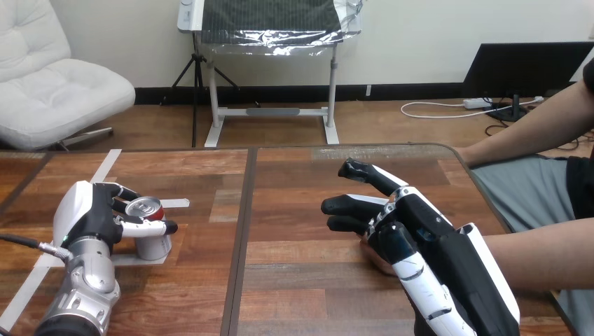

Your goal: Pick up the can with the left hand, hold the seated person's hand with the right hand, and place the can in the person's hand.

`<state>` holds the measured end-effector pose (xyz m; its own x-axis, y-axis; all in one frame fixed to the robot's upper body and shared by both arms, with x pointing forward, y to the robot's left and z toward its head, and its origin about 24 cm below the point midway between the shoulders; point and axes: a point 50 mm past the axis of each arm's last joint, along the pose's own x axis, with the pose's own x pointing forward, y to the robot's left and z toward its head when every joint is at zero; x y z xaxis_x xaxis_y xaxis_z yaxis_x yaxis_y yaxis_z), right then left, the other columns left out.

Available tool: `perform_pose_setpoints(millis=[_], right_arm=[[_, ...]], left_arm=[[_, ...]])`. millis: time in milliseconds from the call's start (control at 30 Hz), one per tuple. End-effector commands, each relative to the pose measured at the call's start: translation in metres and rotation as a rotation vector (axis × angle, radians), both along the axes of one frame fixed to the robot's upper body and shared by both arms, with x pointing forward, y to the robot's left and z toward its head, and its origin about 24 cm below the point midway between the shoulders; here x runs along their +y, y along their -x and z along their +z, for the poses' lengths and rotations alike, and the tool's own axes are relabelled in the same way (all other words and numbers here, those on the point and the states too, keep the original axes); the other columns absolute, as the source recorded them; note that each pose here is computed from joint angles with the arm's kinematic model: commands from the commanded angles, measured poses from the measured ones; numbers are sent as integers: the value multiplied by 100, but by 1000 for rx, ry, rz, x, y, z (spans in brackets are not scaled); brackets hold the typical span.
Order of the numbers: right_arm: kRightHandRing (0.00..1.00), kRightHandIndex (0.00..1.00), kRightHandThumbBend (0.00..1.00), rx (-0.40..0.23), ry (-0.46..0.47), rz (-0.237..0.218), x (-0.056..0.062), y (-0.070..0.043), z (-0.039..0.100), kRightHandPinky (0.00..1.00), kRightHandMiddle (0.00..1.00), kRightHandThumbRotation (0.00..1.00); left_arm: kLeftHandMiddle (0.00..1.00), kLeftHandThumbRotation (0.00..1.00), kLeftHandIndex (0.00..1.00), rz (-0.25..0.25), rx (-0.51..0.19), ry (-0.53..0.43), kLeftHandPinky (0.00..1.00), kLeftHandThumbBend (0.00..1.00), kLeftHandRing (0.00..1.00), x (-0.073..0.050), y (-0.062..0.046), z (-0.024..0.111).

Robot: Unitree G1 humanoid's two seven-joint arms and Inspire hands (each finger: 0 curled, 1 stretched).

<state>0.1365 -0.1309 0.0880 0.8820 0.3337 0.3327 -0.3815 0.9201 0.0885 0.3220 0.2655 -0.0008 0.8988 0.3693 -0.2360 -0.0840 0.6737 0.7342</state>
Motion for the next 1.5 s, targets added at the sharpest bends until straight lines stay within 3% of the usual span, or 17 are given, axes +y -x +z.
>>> perform_pose_setpoints(millis=[0,667,1133,1467], right_arm=[[77,82,42,-103,-31,7,2,-3,17,75,71,62],[77,82,45,-101,-12,-6,1,-5,17,76,71,63],[75,82,48,-162,119,-50,-9,-15,17,75,77,63],[88,87,49,-198,197,-67,-21,-31,18,89,86,56]], left_arm=[[47,0,46,-48,-128,-38,39,76,44,-4,-22,34],[48,0,46,-74,-125,-53,40,80,45,-4,-21,33],[47,0,46,-116,-139,-16,39,82,44,-9,-25,39],[46,0,45,-173,-134,29,40,82,44,-14,-27,46]])
